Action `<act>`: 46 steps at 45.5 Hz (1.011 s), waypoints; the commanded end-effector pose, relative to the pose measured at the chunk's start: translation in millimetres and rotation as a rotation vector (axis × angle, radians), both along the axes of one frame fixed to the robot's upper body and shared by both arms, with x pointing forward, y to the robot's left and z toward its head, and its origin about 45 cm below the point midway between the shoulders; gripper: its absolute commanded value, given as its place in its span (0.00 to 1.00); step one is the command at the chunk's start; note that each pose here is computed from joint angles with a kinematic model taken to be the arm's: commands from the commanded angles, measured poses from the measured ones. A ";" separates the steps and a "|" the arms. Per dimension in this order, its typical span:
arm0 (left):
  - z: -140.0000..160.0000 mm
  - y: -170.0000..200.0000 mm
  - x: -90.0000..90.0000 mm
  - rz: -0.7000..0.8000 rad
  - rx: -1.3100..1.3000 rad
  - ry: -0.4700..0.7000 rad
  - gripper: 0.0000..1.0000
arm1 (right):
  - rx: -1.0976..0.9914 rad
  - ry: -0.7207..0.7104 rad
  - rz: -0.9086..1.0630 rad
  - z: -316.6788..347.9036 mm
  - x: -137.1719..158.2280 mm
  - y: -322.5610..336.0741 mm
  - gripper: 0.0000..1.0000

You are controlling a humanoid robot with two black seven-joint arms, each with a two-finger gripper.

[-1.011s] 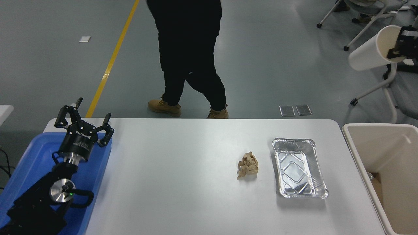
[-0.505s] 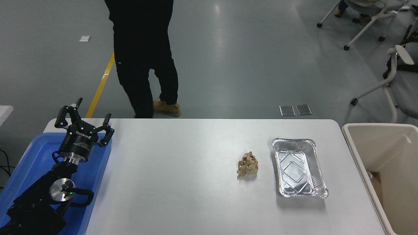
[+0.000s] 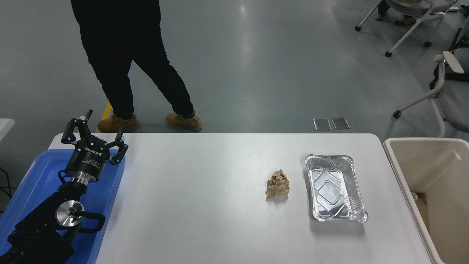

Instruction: Pick up paper cup place in dustbin

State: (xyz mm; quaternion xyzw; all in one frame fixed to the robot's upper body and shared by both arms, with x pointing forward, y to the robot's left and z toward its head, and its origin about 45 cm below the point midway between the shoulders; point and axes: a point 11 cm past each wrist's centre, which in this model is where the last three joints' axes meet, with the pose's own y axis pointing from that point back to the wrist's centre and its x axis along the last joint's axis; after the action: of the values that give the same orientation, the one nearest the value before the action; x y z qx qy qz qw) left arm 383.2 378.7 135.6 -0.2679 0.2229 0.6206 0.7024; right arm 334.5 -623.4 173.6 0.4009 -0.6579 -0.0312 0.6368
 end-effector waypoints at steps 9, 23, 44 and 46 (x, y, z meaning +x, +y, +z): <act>0.1 0.0 0.0 0.000 0.000 -0.001 0.98 | 0.076 0.073 -0.070 -85.8 -52.9 26.3 0.00; 0.1 0.0 0.0 0.000 0.000 -0.001 0.98 | 0.077 0.065 -0.066 -83.0 -48.1 27.5 0.19; 0.1 0.0 0.0 0.000 0.000 -0.001 0.98 | 0.120 0.043 0.004 -64.6 -11.5 43.7 1.00; 0.1 0.0 0.0 0.000 0.000 -0.001 0.98 | 0.117 0.046 0.020 -54.0 -5.1 40.9 1.00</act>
State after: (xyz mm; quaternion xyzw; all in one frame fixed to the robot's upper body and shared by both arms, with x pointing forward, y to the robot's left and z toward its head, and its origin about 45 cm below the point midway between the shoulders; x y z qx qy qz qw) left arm 383.2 378.7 135.7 -0.2680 0.2229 0.6205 0.7025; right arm 307.0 -586.7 99.7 0.4195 -0.6479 -0.0819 0.6305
